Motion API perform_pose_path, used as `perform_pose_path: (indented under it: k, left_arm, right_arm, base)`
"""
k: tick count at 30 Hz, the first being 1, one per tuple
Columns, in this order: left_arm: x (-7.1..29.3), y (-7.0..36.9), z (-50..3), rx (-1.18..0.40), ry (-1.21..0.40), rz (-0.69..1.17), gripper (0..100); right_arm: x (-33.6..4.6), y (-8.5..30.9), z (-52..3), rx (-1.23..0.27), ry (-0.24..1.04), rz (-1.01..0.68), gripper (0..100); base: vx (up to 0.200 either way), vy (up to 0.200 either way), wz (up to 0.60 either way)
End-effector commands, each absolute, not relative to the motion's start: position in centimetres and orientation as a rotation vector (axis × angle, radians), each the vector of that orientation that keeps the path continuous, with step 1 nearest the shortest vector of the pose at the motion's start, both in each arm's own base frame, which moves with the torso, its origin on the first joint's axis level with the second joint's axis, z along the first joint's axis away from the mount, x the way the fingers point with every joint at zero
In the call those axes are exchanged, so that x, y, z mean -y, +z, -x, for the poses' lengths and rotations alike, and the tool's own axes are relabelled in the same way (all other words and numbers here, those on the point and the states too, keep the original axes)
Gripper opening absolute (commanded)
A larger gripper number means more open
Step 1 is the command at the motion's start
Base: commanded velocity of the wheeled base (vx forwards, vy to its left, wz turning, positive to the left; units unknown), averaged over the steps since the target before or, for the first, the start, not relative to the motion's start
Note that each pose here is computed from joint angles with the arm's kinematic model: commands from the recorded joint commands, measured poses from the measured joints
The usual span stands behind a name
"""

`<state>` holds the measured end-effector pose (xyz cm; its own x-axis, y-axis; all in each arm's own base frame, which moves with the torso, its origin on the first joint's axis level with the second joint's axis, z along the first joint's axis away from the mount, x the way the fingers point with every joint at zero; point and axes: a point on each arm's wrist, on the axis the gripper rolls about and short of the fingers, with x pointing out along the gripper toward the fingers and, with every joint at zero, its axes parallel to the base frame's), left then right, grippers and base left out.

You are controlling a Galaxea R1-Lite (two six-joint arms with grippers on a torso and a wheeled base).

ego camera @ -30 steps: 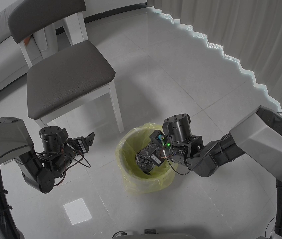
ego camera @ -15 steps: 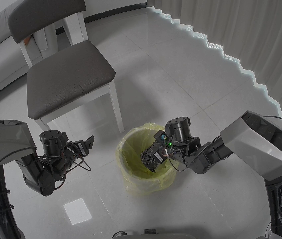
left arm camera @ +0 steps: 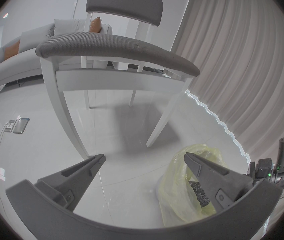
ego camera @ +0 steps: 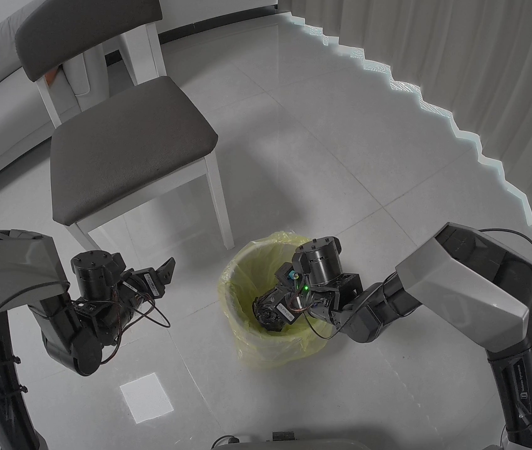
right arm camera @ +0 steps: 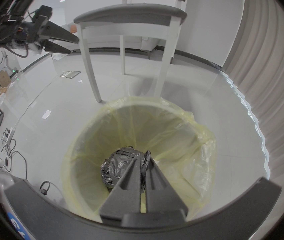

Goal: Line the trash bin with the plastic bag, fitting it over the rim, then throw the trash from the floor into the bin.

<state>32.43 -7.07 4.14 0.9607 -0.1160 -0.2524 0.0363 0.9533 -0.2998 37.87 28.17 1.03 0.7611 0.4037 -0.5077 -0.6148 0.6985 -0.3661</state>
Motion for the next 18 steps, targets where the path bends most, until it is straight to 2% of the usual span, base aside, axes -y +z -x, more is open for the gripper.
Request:
perform_pose_path:
  k: [1, 18]
  left_arm:
    - [7.0, 3.5, -32.4, -0.289, -0.074, 0.294, 100]
    - [7.5, 3.3, -32.3, -0.297, -0.093, 0.292, 100]
  right_arm:
    - [-28.1, -0.5, -38.5, -0.433, 0.578, 0.554, 0]
    - [-28.3, -3.0, -39.6, -0.461, 0.566, 0.553, 0]
  base:
    - [0.0, 0.0, 0.0]
    - [0.0, 0.0, 0.0]
